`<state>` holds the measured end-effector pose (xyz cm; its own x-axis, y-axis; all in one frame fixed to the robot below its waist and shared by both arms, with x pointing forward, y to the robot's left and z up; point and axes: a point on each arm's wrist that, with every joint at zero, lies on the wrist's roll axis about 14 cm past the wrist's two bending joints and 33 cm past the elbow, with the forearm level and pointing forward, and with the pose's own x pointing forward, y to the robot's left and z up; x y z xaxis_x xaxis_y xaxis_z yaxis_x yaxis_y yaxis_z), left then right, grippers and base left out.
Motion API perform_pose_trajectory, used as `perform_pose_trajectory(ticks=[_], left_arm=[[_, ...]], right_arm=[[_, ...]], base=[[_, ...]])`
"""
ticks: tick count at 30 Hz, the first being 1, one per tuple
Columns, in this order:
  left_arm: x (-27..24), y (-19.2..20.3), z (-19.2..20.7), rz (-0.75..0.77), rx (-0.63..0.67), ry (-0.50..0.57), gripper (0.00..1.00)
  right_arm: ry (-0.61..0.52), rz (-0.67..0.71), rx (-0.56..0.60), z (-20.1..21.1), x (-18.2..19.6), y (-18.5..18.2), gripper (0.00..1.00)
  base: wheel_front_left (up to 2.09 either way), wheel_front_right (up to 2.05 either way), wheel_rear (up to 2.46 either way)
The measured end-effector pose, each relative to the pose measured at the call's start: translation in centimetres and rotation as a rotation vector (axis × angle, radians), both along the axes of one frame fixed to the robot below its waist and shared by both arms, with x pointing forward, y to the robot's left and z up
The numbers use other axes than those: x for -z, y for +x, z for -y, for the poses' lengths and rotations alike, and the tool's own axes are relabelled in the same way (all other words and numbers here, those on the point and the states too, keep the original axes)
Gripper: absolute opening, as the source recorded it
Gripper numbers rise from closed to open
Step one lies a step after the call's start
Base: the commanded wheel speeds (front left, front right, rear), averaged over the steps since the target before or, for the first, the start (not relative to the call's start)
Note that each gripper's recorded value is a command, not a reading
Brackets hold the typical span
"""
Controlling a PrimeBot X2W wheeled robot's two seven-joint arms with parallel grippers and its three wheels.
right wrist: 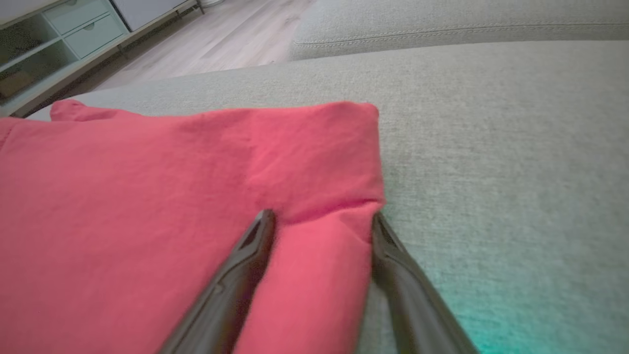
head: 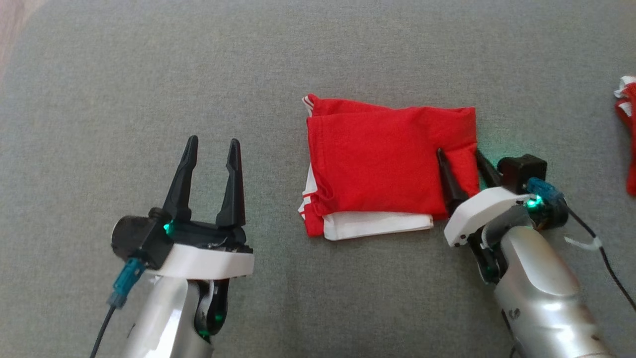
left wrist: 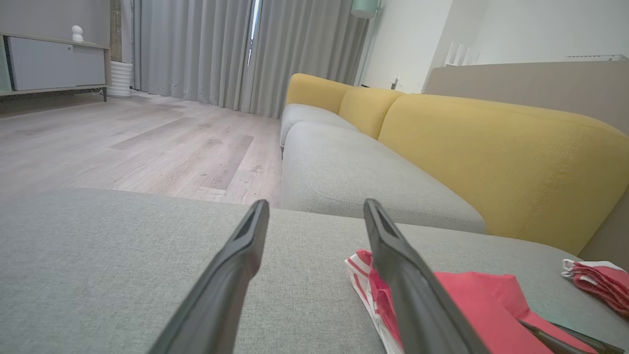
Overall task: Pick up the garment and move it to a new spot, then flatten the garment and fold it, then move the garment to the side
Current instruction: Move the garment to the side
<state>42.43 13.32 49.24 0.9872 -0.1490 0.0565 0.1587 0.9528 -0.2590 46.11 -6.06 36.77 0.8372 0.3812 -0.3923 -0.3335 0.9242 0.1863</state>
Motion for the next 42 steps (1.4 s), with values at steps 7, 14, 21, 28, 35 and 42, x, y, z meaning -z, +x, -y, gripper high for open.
perform_pose_trajectory(ticks=[7, 14, 21, 28, 35, 42], left_arm=[[-0.7, 0.2, 1.4, 0.022, 0.037, -0.006, 1.0], [-1.6, 0.5, 4.8, 0.048, 0.134, -0.025, 1.0], [-2.6, 0.1, 10.5, 0.079, 0.296, -0.056, 1.0], [-3.8, 1.6, 14.2, 0.123, 0.39, -0.081, 1.0], [-2.4, 3.2, 15.2, 0.1, 0.411, -0.097, 1.0], [-1.1, 4.7, 15.3, 0.085, 0.416, -0.102, 1.0]], right_arm=[[-0.074, 0.085, -0.039, 0.5, -1.3, -0.1, 0.0], [-0.179, 0.197, -0.027, 3.3, -3.9, 0.3, 0.0], [-0.351, 0.328, 0.034, 10.7, -8.5, 1.2, 0.0], [-0.535, 0.341, 0.134, 20.2, -11.5, 1.8, 0.0], [-0.661, 0.288, 0.237, 27.8, -12.6, 2.5, 0.0], [-0.682, 0.199, 0.342, 32.0, -11.1, 3.2, 0.0]], base=[[0.0, 0.0, 0.0], [0.0, 0.0, 0.0], [0.0, 0.0, 0.0], [0.0, 0.0, 0.0], [0.0, 0.0, 0.0], [0.0, 0.0, 0.0]])
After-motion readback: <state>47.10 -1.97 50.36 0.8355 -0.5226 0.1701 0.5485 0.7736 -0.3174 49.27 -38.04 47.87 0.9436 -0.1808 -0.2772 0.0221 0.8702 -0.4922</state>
